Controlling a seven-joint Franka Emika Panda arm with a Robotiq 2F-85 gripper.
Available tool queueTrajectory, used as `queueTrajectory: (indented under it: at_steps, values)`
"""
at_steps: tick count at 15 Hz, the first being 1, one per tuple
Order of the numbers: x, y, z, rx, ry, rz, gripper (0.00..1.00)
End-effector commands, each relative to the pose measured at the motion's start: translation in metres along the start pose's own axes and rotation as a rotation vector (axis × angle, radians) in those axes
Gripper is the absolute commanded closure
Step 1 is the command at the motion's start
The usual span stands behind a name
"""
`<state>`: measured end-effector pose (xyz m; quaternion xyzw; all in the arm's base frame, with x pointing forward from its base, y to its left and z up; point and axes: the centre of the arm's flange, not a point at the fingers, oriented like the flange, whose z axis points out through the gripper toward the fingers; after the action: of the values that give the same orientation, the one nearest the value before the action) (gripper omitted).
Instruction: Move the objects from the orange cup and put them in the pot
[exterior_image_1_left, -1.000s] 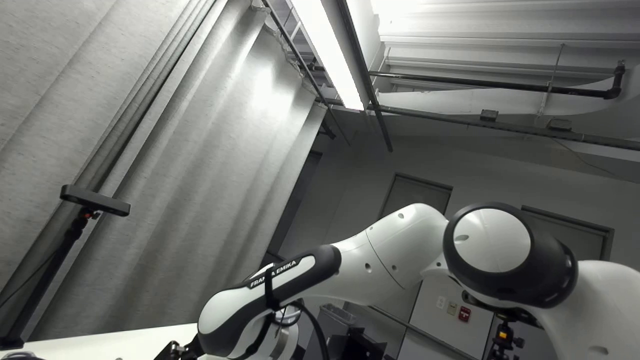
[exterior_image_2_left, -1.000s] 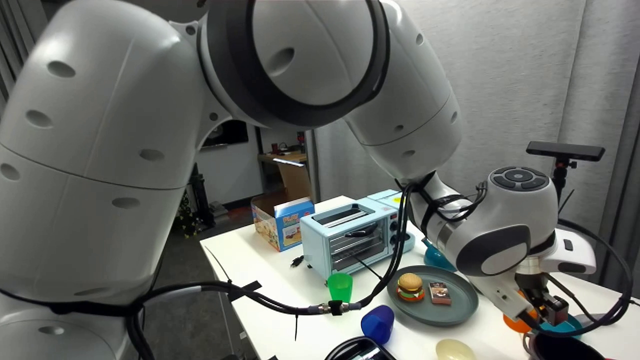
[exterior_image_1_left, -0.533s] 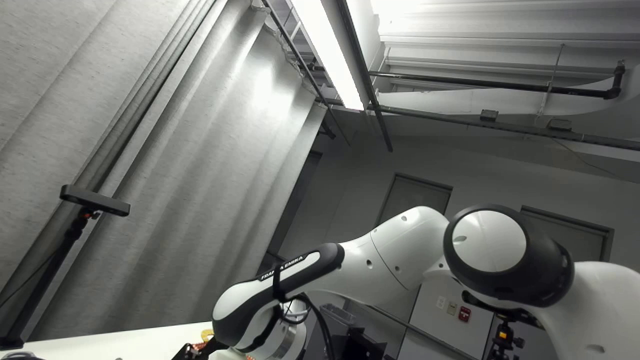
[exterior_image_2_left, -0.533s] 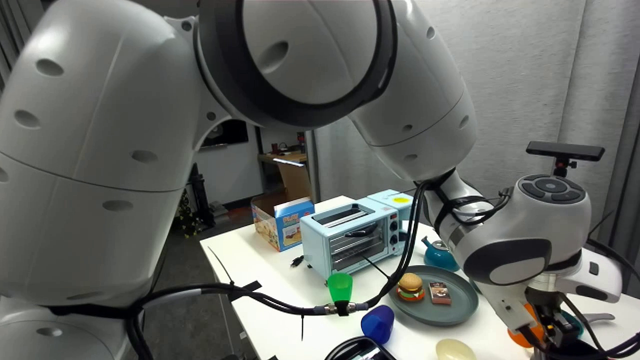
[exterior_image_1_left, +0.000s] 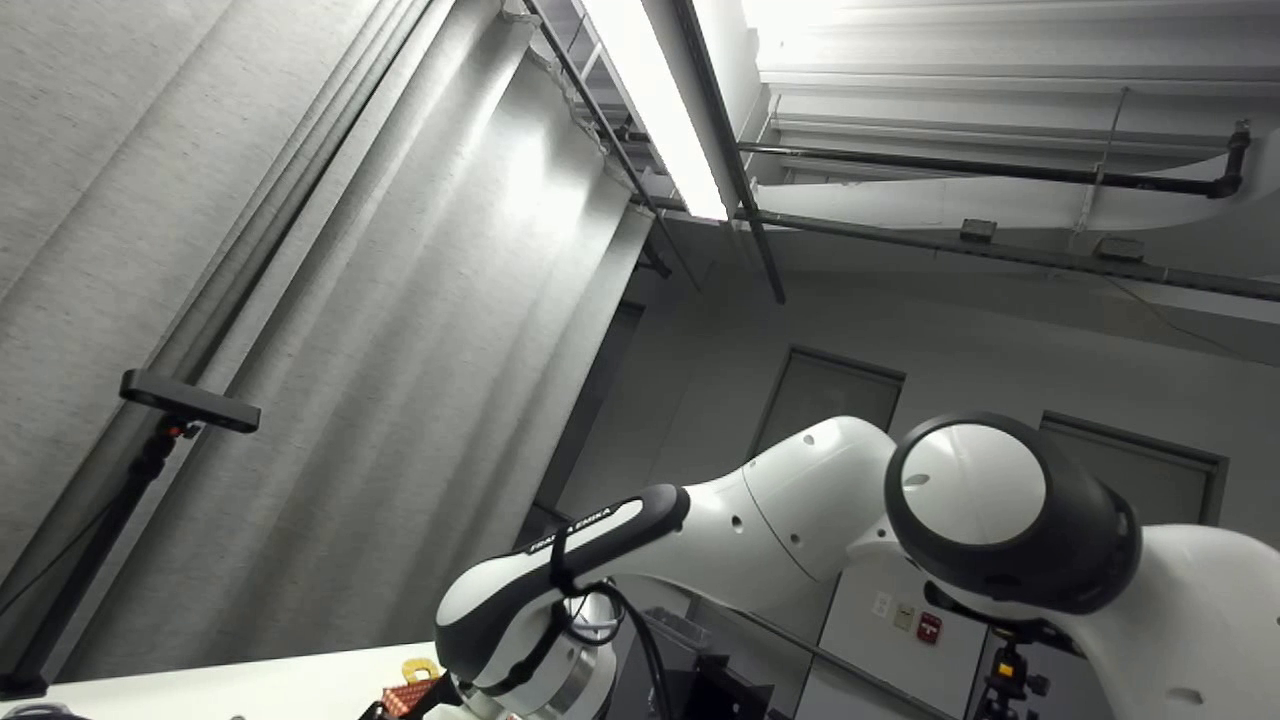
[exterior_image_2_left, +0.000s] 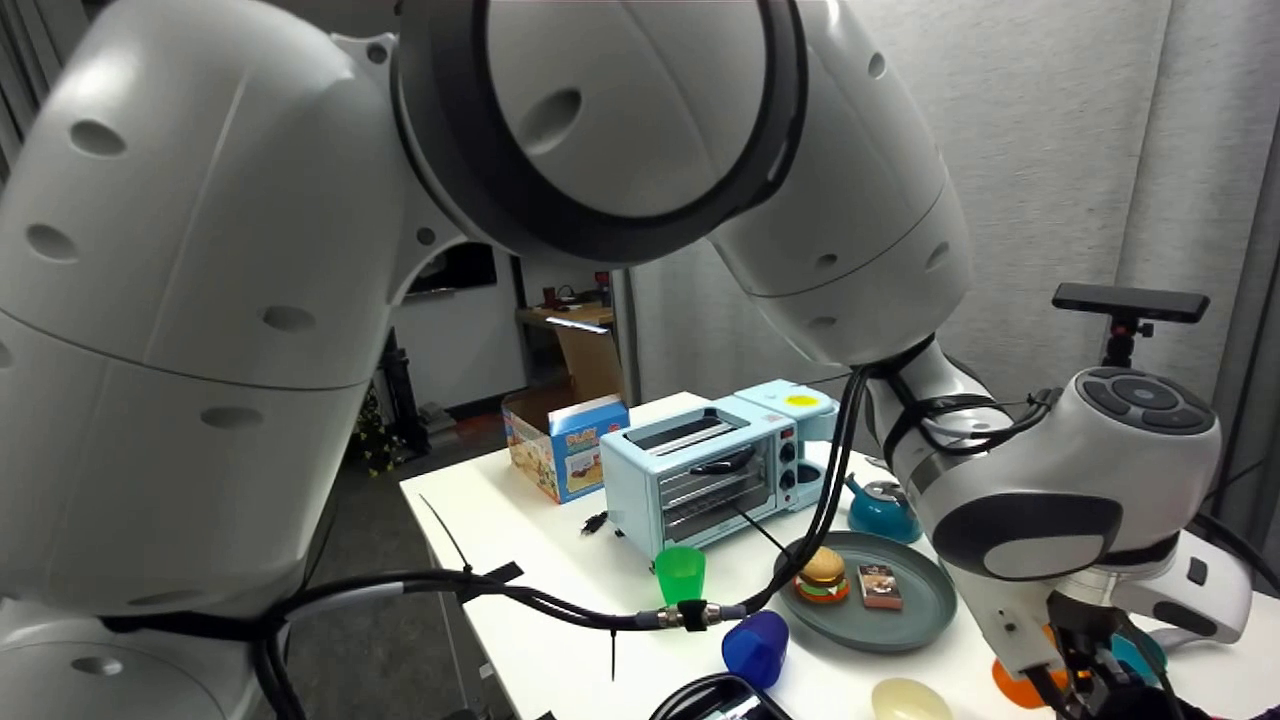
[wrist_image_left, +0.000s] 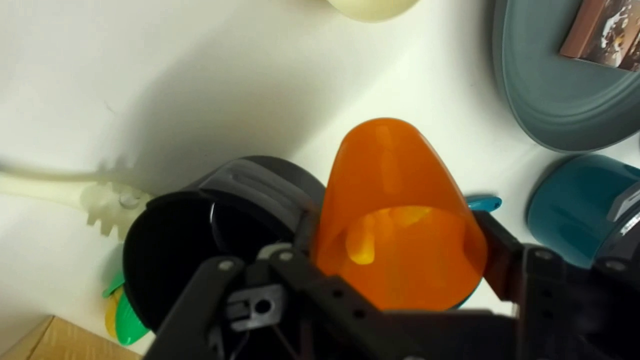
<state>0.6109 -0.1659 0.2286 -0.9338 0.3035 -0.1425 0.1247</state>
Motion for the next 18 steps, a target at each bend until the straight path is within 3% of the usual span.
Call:
queueTrajectory:
  at_steps: [1,5,8,13,18]
  values:
    - [0.002,-0.006,0.008,0.027,-0.048,-0.090,0.49]
    - [-0.008,-0.026,0.012,0.025,-0.071,-0.300,0.49]
    - [-0.010,-0.040,0.011,0.053,-0.069,-0.364,0.49]
    - [-0.005,-0.053,0.002,0.077,-0.053,-0.374,0.49]
    - [0.015,-0.040,-0.015,0.062,-0.024,-0.331,0.49]
